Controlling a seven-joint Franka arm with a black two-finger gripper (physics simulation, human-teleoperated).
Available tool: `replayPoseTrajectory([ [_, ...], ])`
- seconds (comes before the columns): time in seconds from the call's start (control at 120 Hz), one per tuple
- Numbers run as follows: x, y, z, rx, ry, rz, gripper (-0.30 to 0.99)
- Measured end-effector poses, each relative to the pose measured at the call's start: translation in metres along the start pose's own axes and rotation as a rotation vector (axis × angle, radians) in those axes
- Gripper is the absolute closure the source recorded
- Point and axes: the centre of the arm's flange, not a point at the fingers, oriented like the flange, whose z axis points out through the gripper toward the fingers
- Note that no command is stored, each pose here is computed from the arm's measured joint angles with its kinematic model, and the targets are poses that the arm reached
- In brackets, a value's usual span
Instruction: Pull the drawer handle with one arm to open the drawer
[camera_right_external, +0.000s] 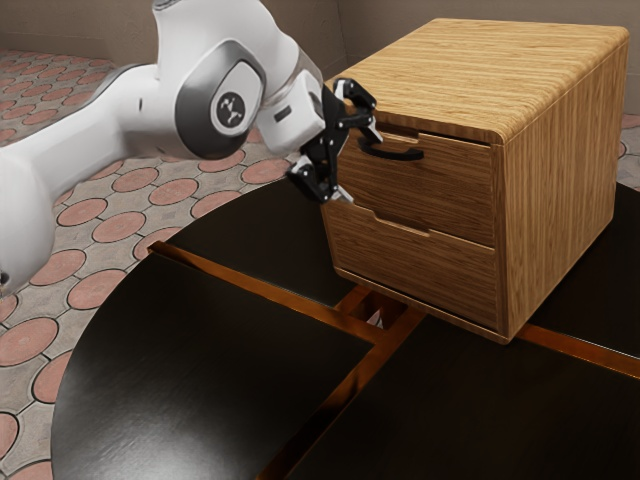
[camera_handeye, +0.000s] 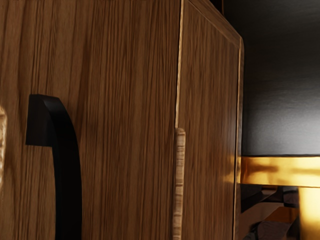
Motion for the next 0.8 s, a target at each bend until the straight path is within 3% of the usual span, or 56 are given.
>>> replayPoseTrajectory([
  [0.45, 0.003, 0.003, 0.021, -0.027, 0.022, -0.025, 0.00],
  [0.667, 0.004, 0.003, 0.016, -0.020, 0.028, -0.027, 0.15],
  [0.8, 0.005, 0.008, 0.017, -0.030, 0.032, -0.028, 0.17],
])
